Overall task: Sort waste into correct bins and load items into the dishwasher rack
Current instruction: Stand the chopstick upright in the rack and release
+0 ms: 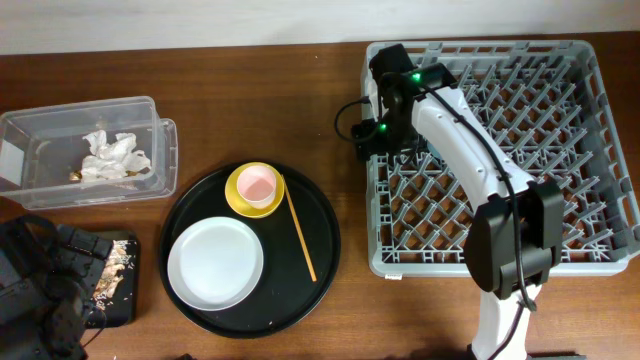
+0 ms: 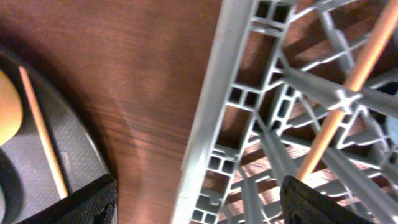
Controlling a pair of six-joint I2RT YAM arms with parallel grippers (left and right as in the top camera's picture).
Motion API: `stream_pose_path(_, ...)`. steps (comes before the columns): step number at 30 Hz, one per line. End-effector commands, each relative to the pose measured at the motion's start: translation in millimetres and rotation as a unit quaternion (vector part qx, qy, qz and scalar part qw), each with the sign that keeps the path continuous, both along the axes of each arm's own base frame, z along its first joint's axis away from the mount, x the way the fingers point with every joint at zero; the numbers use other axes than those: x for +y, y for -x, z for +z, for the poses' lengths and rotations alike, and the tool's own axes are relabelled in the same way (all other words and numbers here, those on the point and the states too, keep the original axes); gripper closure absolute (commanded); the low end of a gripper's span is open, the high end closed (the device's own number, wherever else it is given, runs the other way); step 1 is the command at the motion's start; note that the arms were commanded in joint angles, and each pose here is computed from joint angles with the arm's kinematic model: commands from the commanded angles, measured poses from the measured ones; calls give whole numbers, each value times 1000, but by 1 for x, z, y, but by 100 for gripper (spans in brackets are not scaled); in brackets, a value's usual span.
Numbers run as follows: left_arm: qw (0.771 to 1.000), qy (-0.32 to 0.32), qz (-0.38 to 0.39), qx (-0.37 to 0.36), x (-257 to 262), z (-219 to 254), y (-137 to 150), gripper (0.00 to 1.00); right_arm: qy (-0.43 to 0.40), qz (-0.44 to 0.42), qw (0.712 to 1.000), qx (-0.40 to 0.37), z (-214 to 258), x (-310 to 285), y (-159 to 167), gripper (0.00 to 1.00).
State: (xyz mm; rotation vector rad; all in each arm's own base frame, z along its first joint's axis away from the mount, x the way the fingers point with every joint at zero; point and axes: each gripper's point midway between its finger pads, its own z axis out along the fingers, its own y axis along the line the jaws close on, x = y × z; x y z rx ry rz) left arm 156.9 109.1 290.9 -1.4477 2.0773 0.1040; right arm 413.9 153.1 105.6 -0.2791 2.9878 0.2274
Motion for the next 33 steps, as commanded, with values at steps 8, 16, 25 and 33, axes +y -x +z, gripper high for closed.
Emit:
stream_pose_path(8,1000,-1,5,-6,1,3,0,0,119,-92,988,-28,-4,-49,-11,42)
stream_pose_path(16,1000,-1,5,-6,1,3,0,1,133,-105,985,-11,-21,-55,-2,64)
stream_pose_path(25,1000,-1,5,-6,1,3,0,0,179,-113,977,-38,-11,-71,-10,68)
stream_pose_path(33,1000,-1,5,-6,1,3,0,1,239,-137,960,-58,8,-94,-13,68)
